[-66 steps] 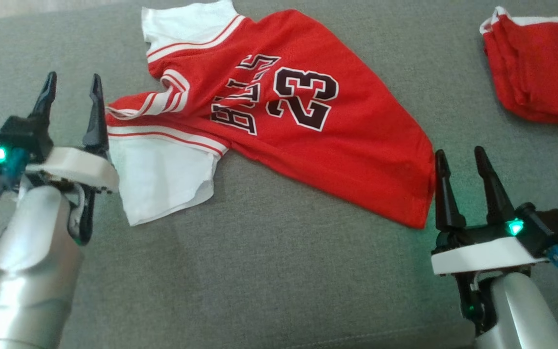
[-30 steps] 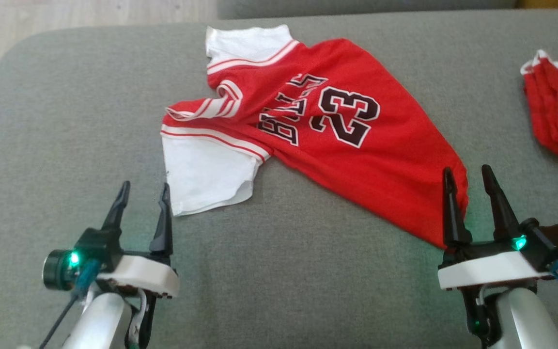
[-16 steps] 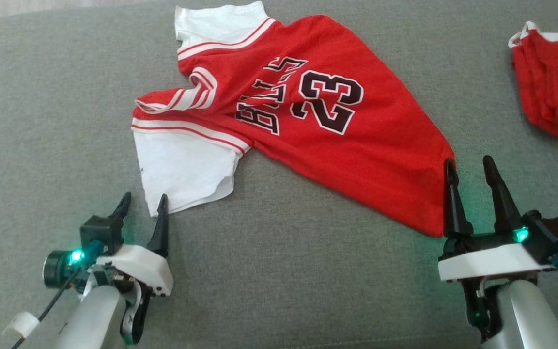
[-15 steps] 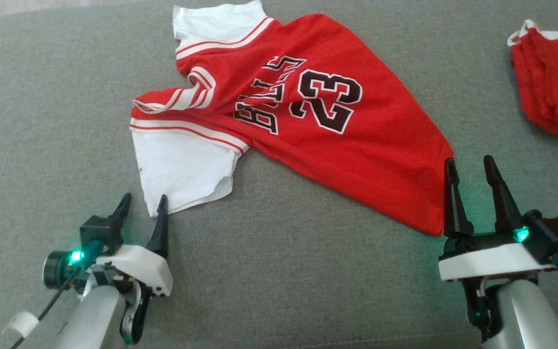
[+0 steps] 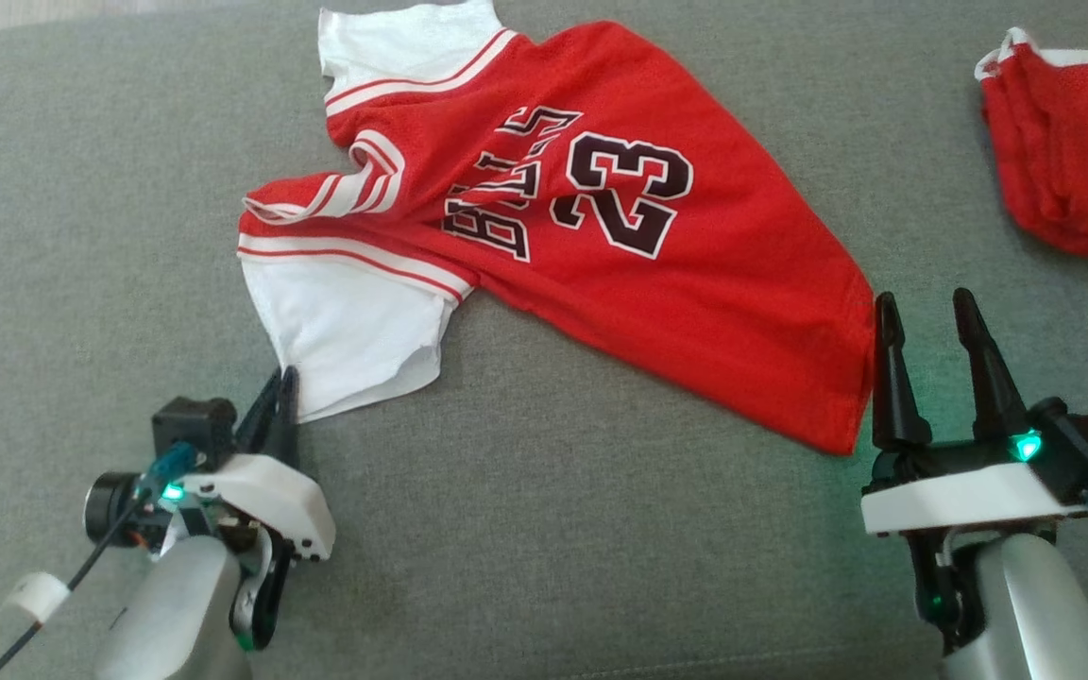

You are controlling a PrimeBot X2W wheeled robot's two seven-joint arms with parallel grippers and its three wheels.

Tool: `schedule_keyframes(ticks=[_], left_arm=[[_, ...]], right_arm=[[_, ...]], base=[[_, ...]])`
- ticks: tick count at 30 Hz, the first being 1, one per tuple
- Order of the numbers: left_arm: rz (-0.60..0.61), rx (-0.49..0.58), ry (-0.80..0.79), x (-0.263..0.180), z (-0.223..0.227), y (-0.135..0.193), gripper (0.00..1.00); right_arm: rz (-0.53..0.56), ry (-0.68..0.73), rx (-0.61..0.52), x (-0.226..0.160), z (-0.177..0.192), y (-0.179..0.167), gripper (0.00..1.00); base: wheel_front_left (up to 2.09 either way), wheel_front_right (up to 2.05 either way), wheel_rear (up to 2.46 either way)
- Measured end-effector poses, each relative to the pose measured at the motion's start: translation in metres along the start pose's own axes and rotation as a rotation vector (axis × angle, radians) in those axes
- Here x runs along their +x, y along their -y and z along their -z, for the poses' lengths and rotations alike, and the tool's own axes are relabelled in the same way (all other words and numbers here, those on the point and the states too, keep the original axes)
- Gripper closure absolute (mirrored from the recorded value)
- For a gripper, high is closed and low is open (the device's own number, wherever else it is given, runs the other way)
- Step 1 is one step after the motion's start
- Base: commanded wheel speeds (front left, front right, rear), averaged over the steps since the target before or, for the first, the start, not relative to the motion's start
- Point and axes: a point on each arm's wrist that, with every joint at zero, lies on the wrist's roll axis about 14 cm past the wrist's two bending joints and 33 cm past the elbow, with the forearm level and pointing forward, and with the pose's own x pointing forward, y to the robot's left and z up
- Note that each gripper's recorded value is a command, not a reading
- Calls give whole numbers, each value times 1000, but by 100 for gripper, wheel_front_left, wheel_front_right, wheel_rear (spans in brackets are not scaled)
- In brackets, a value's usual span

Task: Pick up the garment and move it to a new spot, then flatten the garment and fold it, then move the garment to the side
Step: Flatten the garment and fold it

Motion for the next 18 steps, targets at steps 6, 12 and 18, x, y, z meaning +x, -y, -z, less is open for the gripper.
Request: schedule_keyframes(ticks=[6, 12, 18], left_arm=[[-15, 2, 68, -7, -15, 0, 100], [-73, -4, 310, -25, -66, -10, 100], [-124, -30, 518, -51, -119, -19, 100]], right_arm=[[1, 15, 0, -3, -6, 0, 0], [-6, -2, 2, -9, -3, -3, 0], [-22, -184, 10, -28, 34, -10, 0]], base=[[0, 0, 0], [0, 0, 0], [0, 0, 0]])
